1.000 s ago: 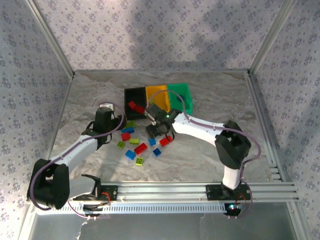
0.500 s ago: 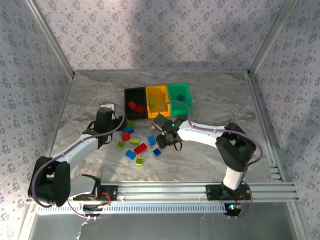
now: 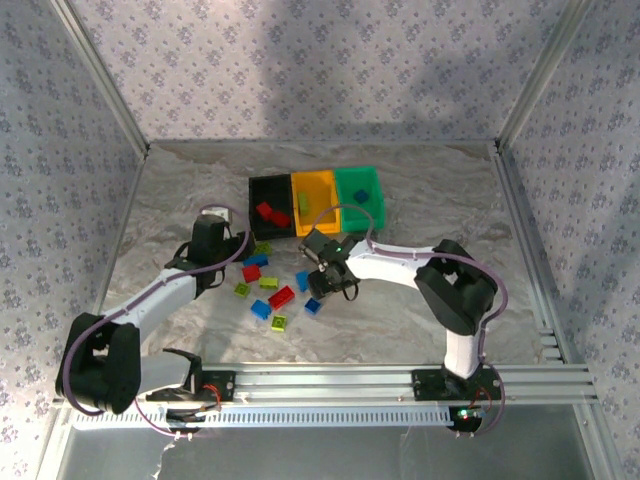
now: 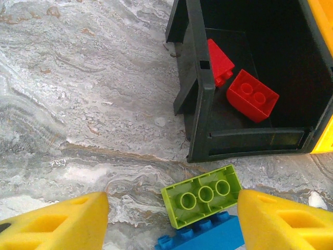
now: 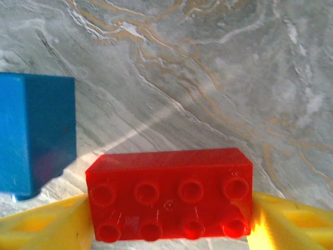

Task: Sort the legos into containers by color
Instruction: Pick up the lego from the center of the table.

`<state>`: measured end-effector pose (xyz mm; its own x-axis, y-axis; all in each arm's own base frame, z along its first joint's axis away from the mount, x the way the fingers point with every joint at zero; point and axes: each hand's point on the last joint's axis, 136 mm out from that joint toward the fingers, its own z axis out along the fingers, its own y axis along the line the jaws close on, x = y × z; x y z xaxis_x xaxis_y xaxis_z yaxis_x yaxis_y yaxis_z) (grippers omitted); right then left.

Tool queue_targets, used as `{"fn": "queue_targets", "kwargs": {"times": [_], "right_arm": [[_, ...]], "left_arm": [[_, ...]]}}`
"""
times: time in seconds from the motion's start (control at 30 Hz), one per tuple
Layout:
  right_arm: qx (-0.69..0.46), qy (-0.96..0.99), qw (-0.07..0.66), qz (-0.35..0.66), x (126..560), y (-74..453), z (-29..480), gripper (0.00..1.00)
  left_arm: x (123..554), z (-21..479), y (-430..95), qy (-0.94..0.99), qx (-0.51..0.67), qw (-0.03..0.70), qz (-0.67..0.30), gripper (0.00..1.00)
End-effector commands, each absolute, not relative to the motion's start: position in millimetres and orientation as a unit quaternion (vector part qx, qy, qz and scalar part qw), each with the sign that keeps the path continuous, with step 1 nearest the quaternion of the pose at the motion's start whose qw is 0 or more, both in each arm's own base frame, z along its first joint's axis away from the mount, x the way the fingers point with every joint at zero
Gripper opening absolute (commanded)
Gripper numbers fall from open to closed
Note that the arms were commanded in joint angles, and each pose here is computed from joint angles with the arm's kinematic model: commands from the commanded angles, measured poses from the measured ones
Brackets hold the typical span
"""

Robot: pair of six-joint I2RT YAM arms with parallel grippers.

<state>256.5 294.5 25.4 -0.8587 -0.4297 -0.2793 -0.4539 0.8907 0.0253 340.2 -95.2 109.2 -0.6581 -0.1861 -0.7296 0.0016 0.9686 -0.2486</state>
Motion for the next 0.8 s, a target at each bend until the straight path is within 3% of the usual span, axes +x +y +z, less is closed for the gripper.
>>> {"fn": "queue_targets", "kwargs": {"times": [0.0,0.3,0.77], "right_arm": [[-0.228,0.963,0.135,0.045,260,302,27,0.74],[-0.239,0.959,0.146,0.042,263,306,34,0.63],[-0.250,0.934,0.242,0.085,304,345,108,0.64]], "left_arm": [[342,121,-95,0.897,-0.053,0.422,-0.122,0.66],[342,122,-96,0.896,-0.052,0.423,-0.123,0.66],[341,120,-89,0.894,-0.071,0.428,-0.116,0.66]]}}
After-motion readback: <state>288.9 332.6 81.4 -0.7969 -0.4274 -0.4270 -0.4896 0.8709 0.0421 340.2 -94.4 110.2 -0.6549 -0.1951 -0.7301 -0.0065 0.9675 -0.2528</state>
